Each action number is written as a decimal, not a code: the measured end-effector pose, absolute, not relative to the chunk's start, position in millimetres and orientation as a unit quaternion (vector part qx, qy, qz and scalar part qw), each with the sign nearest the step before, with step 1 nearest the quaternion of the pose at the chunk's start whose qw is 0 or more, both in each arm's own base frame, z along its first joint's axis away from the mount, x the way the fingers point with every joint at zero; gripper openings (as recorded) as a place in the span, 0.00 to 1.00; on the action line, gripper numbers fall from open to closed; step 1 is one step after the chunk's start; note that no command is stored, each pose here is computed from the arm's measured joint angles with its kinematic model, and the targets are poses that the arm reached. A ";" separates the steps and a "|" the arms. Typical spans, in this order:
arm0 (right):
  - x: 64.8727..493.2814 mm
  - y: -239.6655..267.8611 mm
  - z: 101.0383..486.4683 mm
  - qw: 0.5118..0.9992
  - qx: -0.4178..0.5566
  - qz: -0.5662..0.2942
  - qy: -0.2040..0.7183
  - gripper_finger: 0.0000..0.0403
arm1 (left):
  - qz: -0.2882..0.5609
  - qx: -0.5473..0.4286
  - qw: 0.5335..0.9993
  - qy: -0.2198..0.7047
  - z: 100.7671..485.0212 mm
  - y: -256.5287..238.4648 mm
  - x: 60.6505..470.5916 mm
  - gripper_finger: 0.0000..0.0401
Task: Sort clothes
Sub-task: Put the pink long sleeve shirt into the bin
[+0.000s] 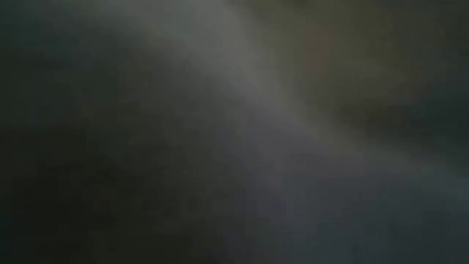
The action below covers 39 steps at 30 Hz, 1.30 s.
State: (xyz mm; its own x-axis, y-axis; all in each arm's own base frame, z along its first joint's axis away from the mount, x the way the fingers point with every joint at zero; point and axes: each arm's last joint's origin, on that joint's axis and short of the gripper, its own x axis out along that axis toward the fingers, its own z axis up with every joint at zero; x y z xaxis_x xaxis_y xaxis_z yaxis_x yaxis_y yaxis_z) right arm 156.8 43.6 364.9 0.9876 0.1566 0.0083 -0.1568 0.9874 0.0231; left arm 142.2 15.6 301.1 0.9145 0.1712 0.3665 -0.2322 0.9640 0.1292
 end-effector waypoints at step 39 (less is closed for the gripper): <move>260.4 132.8 230.3 0.876 0.007 0.143 0.460 0.66 | 0.088 -0.014 0.993 -0.081 280.9 16.3 148.4 0.04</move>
State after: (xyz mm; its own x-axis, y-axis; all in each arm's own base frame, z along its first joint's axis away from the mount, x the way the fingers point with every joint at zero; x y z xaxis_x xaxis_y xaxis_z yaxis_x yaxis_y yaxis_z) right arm 260.4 132.8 230.3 0.5355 0.2578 -0.8042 -0.2449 0.9587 0.1443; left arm 148.4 16.3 280.9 0.9712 0.1770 0.1592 -0.1723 0.9841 -0.0431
